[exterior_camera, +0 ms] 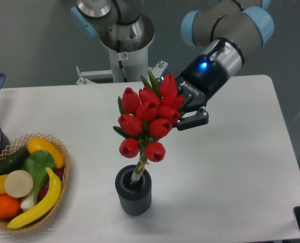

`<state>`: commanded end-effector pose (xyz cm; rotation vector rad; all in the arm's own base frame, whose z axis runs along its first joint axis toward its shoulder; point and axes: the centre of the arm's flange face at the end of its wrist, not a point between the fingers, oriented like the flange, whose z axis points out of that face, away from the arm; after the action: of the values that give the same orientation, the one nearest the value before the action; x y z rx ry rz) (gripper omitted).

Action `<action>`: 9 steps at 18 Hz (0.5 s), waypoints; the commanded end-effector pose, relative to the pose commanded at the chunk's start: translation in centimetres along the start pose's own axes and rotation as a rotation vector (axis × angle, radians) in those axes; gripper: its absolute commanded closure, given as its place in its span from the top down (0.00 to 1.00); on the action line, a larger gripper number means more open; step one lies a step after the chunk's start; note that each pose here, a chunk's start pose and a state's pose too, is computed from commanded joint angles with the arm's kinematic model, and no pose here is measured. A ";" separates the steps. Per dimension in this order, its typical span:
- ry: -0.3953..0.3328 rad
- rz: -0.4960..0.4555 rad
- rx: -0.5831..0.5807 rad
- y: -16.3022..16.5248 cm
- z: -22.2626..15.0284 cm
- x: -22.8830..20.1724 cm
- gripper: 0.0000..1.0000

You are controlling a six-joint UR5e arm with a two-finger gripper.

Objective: Pick up the flowers from the vase
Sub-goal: 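Lift the gripped tulips straight up out of the grey vase, then carry the tulip bouquet away from the vase and hold it raised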

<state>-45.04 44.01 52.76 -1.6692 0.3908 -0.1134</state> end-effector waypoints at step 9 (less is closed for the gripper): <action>-0.293 0.004 -0.422 0.4 -7.2 -2.5 0.00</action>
<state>-49.63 38.01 53.79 -2.0644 0.2024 0.2303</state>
